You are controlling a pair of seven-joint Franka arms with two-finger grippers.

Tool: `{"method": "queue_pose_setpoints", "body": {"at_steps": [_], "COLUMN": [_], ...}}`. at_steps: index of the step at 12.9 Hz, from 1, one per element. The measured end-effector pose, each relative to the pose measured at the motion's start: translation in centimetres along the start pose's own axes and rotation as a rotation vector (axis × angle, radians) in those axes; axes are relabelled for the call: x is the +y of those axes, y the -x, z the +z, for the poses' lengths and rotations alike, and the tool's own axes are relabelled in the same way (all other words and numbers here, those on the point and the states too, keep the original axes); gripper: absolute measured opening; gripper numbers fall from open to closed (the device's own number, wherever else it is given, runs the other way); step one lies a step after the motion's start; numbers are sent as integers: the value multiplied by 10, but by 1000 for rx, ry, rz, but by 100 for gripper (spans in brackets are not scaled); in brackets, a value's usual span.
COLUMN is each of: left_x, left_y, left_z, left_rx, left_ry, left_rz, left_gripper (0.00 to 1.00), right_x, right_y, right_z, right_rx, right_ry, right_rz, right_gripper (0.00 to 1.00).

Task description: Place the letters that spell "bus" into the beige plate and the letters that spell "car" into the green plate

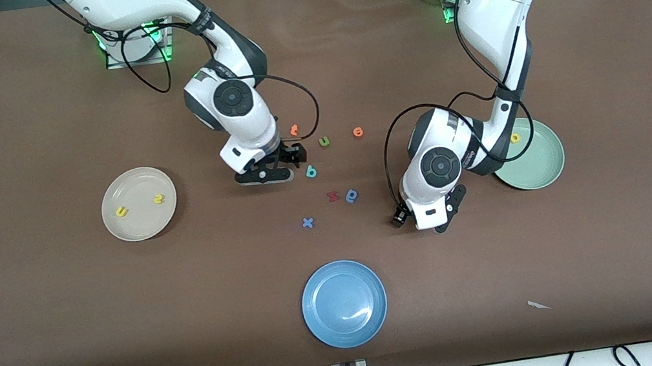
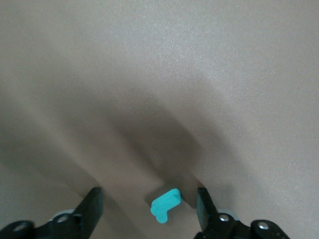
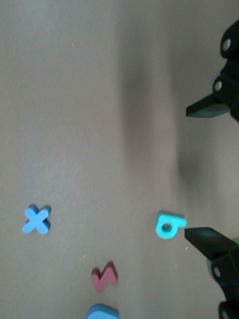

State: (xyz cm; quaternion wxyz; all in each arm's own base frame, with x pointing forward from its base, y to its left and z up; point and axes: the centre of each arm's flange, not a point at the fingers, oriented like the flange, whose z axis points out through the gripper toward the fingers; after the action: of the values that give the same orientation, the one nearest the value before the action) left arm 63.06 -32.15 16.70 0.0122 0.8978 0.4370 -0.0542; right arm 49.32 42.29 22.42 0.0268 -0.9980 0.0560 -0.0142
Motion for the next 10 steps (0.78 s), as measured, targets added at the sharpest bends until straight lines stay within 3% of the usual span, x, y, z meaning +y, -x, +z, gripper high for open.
{"method": "queue_pose_setpoints", "body": {"at_steps": [2, 3, 4, 5, 8, 9, 10], "left_x": [3, 3, 4, 4, 5, 5, 5], "left_y": [0, 0, 0, 0, 0, 0, 0], "left_z": [-4, -4, -5, -5, -7, -7, -7], "left_rx": [2, 2, 3, 3, 4, 4, 4], "left_ry": [9, 9, 12, 12, 17, 17, 17], "left_rz": [1, 0, 0, 0, 0, -1, -1], "left_gripper": [59, 58, 50, 50, 24, 23, 15], "right_x": [-18, -24, -30, -35, -47, -50, -52], "right_y": [1, 2, 2, 3, 4, 6, 7], "right_z": [10, 16, 21, 27, 41, 46, 51], "right_rx": [8, 12, 16, 18, 27, 29, 30], "right_ry": [10, 13, 16, 18, 26, 32, 37], "right_rz": [21, 30, 38, 46, 71, 71, 68], "right_gripper": [98, 98, 98, 97, 97, 96, 96]}}
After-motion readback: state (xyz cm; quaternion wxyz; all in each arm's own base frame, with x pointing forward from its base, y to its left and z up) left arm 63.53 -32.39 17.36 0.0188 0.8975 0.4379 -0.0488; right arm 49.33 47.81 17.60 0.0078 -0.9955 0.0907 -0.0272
